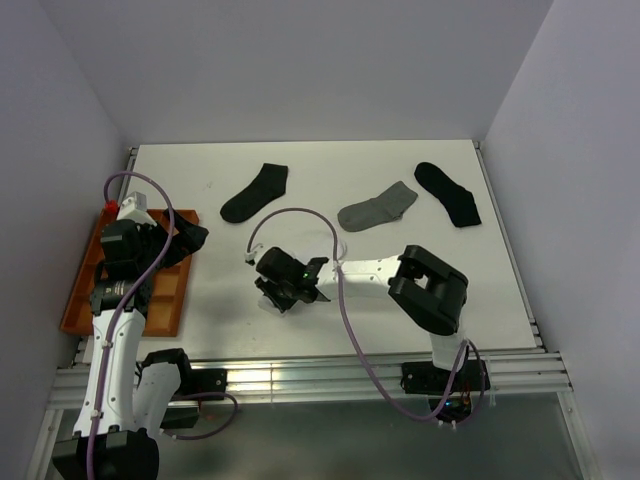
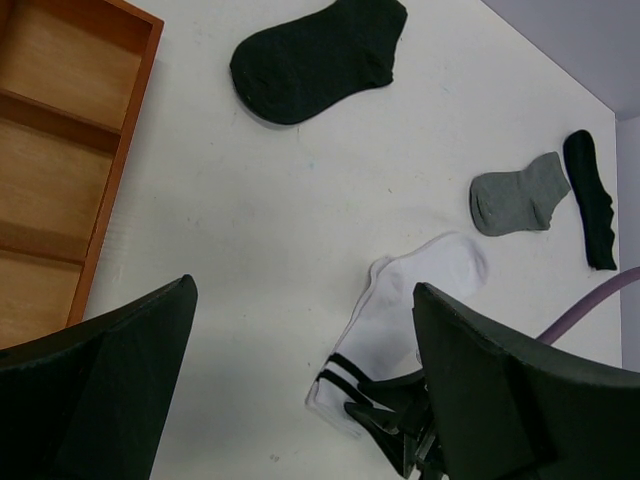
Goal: Roll the socks
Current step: Move the sock to the center of the board, then roll the sock at the center of the board.
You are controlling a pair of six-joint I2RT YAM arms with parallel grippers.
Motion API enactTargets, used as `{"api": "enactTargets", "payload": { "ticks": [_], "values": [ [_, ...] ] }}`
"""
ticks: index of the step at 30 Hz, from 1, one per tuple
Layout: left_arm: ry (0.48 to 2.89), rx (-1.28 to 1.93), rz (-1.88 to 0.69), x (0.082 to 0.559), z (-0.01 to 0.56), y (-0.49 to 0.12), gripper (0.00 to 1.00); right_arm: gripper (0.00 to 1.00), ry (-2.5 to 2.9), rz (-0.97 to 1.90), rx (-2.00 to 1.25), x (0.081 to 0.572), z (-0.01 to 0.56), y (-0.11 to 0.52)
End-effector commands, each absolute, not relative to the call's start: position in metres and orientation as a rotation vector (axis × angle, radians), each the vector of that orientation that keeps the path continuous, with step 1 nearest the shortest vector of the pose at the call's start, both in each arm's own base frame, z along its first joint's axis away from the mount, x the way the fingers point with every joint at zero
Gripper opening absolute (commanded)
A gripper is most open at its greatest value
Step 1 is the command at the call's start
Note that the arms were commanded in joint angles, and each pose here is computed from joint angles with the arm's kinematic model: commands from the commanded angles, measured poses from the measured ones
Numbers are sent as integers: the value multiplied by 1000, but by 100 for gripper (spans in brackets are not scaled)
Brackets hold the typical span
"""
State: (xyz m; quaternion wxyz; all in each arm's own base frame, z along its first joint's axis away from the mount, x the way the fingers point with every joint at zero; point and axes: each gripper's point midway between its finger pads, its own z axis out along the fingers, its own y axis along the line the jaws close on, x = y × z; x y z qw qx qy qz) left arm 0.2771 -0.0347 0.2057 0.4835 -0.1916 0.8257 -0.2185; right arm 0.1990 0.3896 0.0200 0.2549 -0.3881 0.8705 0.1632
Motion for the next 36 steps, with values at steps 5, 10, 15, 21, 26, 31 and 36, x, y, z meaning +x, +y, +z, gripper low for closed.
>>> {"api": "enactTargets", "payload": {
  "ticks": [5, 10, 15, 21, 26, 31, 36],
  "values": [
    [2002, -439, -512, 280, 210, -33, 95, 41, 2217, 495, -1030, 210, 67, 406],
    [2003, -453, -498, 280, 209, -30, 95, 50, 2087, 462, -1040, 200, 85, 399],
    [2007, -452, -501, 280, 208, -31, 95, 56, 2052, 389, -1129, 186, 74, 398],
    [2005, -459, -490, 280, 208, -29, 95, 57, 2013, 298, -1191, 185, 61, 400],
    [2005, -461, -489, 280, 207, -29, 95, 57, 2016, 228, -1222, 184, 47, 401],
    [2006, -463, -488, 280, 207, -29, 95, 56, 2003, 192, -1274, 184, 36, 400],
    [2006, -467, -483, 280, 207, -28, 95, 54, 2014, 172, -1304, 180, 25, 401]
  ]
}}
